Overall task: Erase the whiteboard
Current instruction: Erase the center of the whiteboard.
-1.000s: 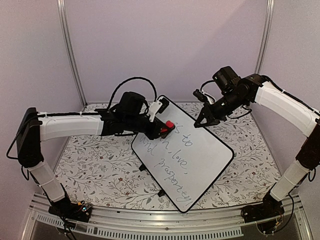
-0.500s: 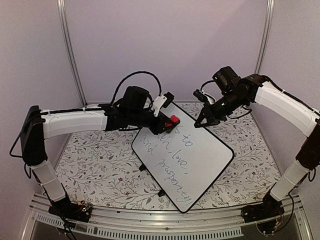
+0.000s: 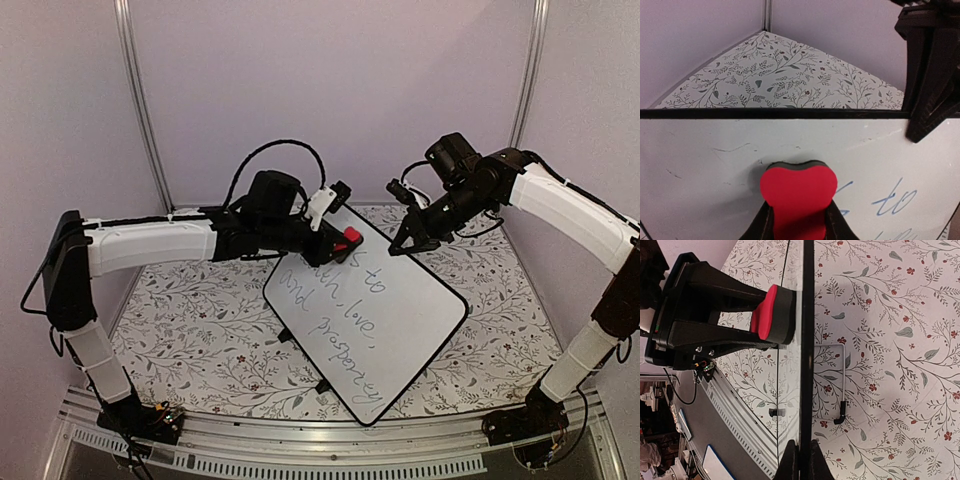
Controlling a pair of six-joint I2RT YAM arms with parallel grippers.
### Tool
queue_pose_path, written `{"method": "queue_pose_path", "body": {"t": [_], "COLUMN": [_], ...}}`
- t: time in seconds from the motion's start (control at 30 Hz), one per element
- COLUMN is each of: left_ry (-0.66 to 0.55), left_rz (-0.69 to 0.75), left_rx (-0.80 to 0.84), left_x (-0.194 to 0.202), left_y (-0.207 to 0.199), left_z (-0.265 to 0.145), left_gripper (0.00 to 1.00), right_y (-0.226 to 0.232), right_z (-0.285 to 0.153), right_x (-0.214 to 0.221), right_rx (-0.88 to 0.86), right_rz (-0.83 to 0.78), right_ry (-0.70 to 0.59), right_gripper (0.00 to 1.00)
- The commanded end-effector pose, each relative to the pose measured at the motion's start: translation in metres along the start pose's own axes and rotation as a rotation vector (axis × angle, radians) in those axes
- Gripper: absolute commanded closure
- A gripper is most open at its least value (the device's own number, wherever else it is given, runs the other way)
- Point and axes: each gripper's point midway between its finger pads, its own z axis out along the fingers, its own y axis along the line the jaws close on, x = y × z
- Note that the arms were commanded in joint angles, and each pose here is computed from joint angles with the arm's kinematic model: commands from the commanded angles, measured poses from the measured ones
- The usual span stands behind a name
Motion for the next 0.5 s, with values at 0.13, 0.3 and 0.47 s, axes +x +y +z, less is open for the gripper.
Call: {"method": "queue_pose_path", "body": {"t": [0.13, 0.3, 0.47], "left_ry": [0.132, 0.152, 0.176], "left_rz": [-0.011, -0.019, -0.035], "left_rx": [-0.015, -0.034, -0.038], "left_x": [0.059, 0.071, 0.084], "left_y": [-0.01, -0.008, -0.007], "left_z": [0.009, 0.004, 0.002], "left_gripper": [1.0, 1.0, 1.0], "right_y": [0.038, 0.038, 0.038], "right_z": [-0.001, -0.001, 0.0], "right_x": [-0.003, -0.003, -0.003], "right_rx": [-0.115, -0.116, -0.116], "right_rz": [-0.161, -0.162, -0.162], "right_ry": [-0.015, -0.015, -0.014], "right_gripper": [1.0, 1.0, 1.0]}}
